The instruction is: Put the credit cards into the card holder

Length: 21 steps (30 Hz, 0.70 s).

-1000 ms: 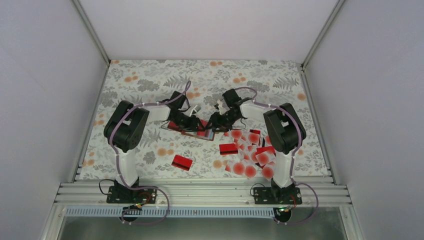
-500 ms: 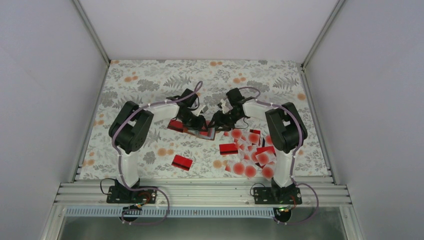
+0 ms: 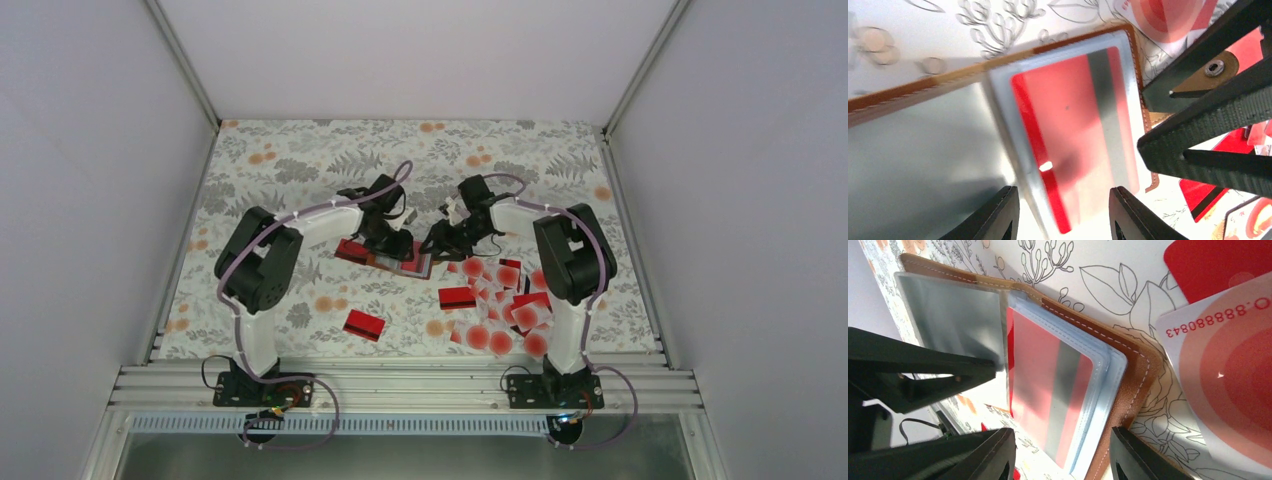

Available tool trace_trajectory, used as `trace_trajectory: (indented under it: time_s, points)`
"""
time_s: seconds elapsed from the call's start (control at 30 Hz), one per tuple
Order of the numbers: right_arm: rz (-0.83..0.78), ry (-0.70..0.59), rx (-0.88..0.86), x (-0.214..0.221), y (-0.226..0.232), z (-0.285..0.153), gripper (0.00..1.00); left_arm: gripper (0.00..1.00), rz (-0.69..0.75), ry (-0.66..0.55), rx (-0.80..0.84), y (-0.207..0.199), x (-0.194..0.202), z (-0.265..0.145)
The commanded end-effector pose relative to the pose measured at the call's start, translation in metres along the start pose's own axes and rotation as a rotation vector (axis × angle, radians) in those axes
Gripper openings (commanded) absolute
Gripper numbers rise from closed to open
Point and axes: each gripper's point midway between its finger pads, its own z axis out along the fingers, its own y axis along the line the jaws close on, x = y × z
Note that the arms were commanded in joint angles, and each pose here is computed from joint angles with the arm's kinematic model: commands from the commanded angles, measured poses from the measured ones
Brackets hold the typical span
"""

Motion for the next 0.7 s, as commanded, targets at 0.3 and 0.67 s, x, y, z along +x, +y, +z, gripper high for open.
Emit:
trace_trajectory:
  time_s: [0.3,0.67]
  points:
    - [-0.037,-0.013,-0.130,-0.002,0.029,-0.016,0.48,0.29,0.028,-0.109,0.038,0.000,-0.020,-0.037]
    - [0.045,-0.036,-0.057,-0.005,0.008,-0.007,0.46,0.19,0.012,-0.052,0.056,0.008,-0.013,-0.009]
